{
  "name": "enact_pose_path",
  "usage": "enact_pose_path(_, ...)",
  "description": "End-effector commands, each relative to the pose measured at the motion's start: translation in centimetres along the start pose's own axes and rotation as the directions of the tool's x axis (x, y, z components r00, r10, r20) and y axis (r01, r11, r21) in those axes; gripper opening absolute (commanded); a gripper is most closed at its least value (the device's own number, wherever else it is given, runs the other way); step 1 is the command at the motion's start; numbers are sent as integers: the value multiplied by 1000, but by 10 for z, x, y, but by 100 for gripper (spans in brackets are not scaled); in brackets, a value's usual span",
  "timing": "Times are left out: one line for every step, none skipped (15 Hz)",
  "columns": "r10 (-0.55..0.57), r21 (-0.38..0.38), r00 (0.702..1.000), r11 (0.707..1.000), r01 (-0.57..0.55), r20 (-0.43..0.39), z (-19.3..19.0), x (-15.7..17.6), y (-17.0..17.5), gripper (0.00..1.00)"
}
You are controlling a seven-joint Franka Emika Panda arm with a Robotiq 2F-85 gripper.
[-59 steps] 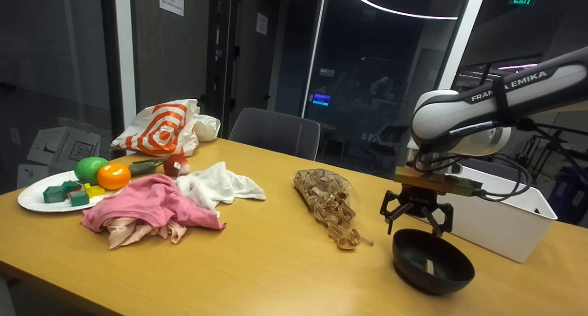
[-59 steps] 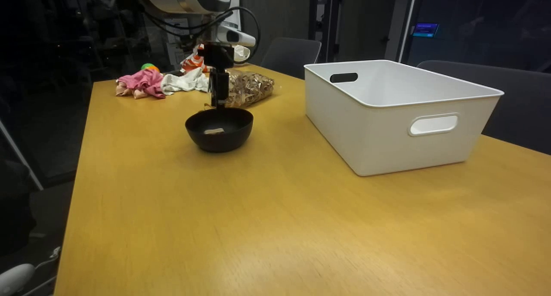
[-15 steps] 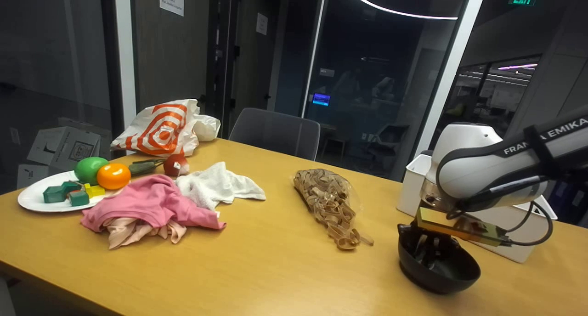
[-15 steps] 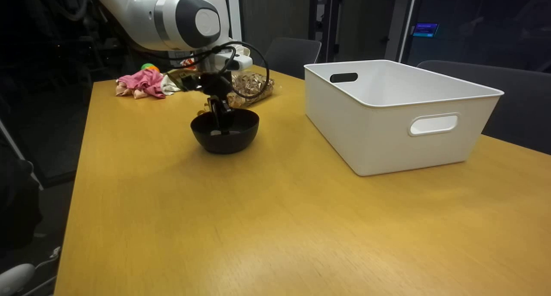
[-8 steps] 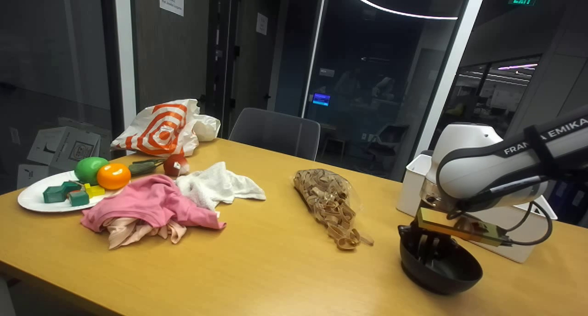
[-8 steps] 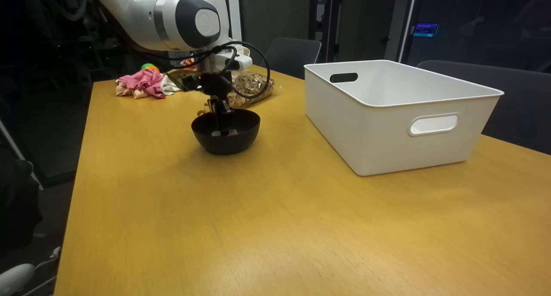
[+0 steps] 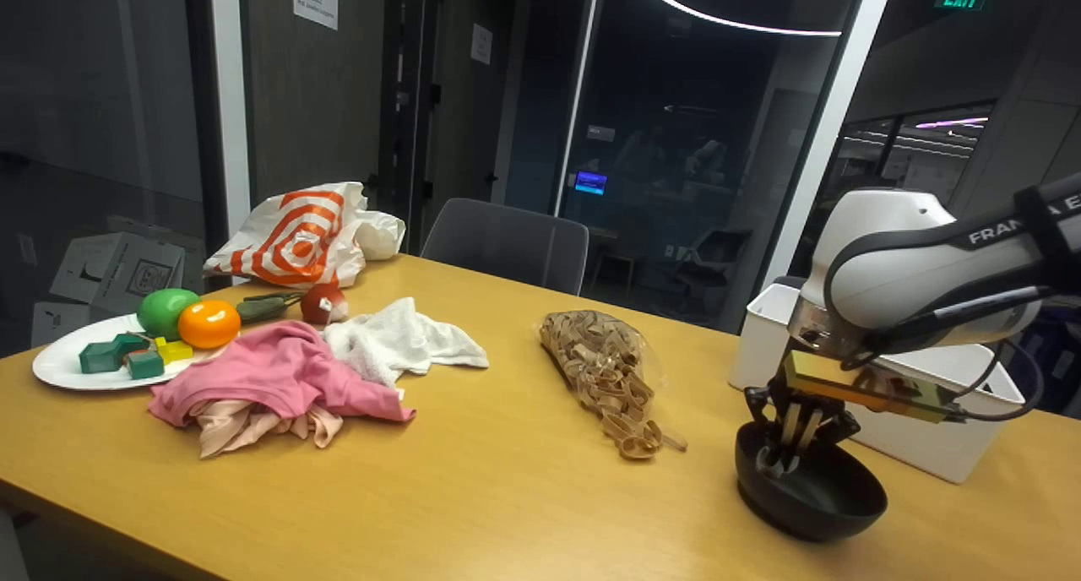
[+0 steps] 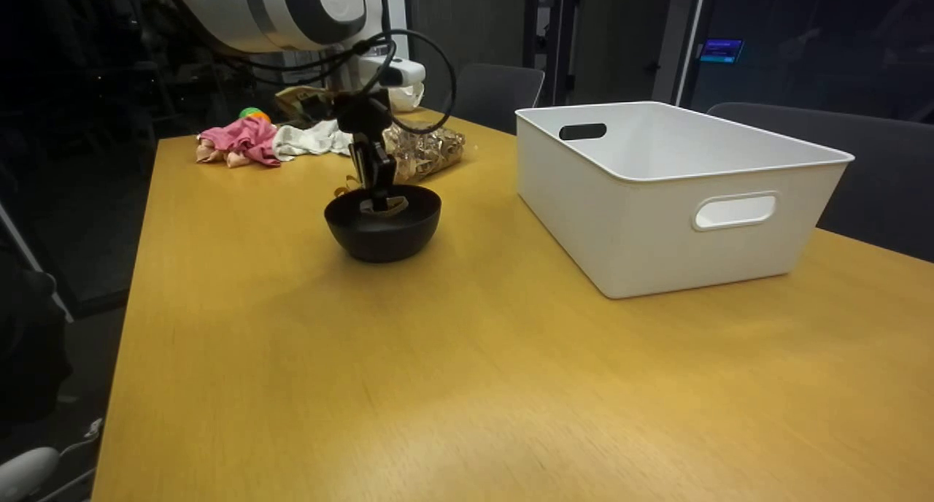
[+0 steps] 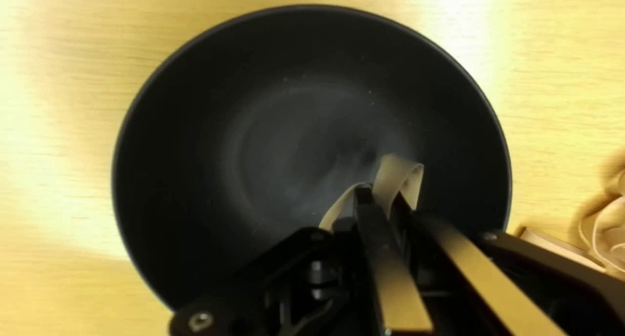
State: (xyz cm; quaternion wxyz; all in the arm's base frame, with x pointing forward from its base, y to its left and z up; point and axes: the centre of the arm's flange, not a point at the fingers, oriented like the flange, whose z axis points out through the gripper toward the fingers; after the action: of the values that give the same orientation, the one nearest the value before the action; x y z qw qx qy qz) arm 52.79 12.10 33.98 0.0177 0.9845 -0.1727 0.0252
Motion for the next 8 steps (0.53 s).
enact_pose_path(-30,1,999,1000,30,-16,-39,-8,9,13)
enact_pose_path(-39,2,999,999,40,-29,-48,-9,9,12)
enact_pose_path(-57,14,997,998,58,-45,-59,-8,8,11)
enact_pose_path(-74,25,995,997,75,-63,-68,-6,5,12)
enact_pose_path(-92,39,993,995,95,-80,-75,-5,1,11)
enact_pose_path(-114,50,989,992,120,-96,-81,-2,-7,12)
enact_pose_path(-135,58,985,988,142,-111,-85,-1,-14,12)
enact_pose_path(-156,72,980,984,166,-120,-88,1,-25,12)
